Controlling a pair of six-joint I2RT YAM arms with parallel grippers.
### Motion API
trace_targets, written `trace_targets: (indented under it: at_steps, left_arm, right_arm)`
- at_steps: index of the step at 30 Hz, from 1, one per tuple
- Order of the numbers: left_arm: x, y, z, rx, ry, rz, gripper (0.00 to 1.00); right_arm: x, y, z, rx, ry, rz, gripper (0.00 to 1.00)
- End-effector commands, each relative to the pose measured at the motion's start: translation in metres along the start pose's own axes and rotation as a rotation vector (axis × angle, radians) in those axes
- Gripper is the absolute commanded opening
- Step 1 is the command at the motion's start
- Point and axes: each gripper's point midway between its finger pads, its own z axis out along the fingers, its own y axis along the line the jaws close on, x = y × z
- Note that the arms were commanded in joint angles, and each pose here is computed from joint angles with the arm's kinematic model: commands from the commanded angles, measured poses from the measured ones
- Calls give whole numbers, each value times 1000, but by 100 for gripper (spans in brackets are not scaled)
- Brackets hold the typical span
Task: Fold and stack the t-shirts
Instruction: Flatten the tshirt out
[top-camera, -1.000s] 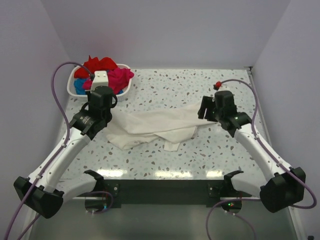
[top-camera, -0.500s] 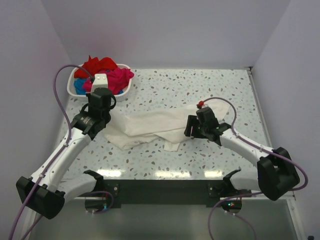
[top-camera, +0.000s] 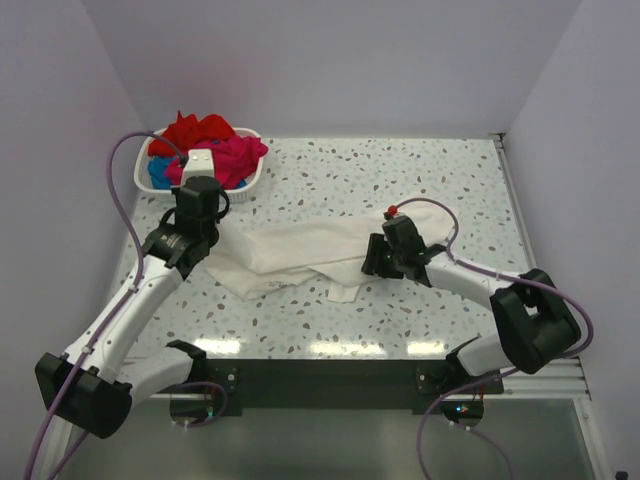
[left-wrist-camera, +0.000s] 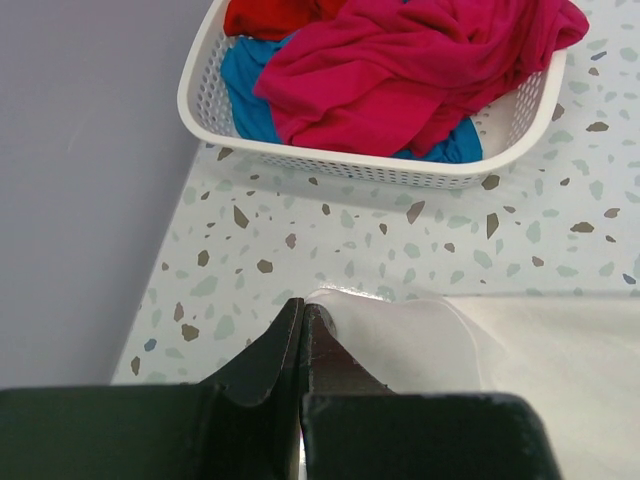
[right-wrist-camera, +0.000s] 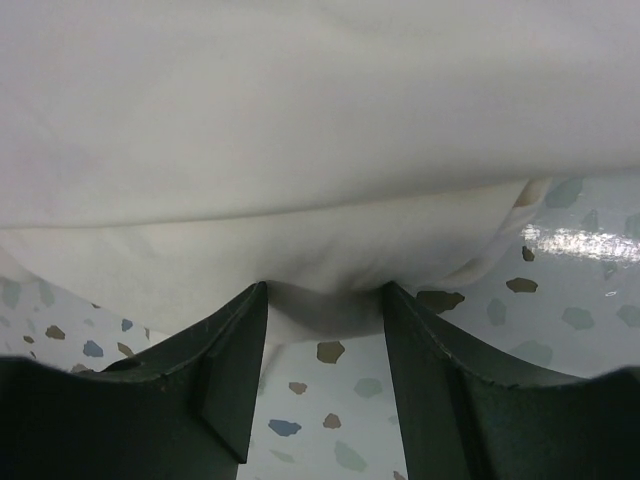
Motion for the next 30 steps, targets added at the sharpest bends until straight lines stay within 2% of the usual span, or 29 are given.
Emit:
trace_targets:
  at_steps: [1,3,5,6,7,9,11,14,15,17,23,26,28,29,30]
  left_arm:
    - [-11,-1,1,9,-44,-54,0]
    - [-11,0,2,8,-44,-56,0]
    - [-10,1,2,7,-44,-57,0]
    - [-10,1,2,9,-44,-58,0]
    - [-10,2,2,7,-45,-60,0]
    - [-10,1,2,9,-46,-60,0]
    - [-9,2,3,7,-43,-56,0]
    - [-11,4,3,3,-47,-60,0]
    - [-10,4,3,4,-47,-61,0]
    - [-12,6,1,2,-55,-67,0]
    - [-12,5,2,5,-58,-66,0]
    - [-11,4,3,11,-53,-63,0]
    - [-10,2,4,17,-49,-60,0]
    - [-9,2,4,18,-48,-61,0]
    - [-8,1,5,22,-45,-56,0]
  right_arm:
    - [-3,7,4,-27,-18,8,53]
    - [2,4,8,-14,0,6,50]
    - [5,1,9,-8,8,5,38]
    - [5,1,9,-7,6,3,30]
    - [6,1,8,-5,12,0,14]
    - [0,5,-1,-17,-4,-7,0]
    - [-7,5,-15,-7,-13,-32,0]
    - [-30,5,-52,22,-91,-70,0]
    - [-44,6,-72,25,-156,-75,0]
    - [-48,1,-98,52,-166,-106,0]
    - [-81,-19,-170,194,-297,-161,0]
    - [-103,-20,-167,250,-326,-196,0]
    - [-119,-22,-153,267,-333,-189,13]
    - [-119,-22,-132,271,-277,-199,18]
    - [-122,-27,-123,279,-260,-184,32]
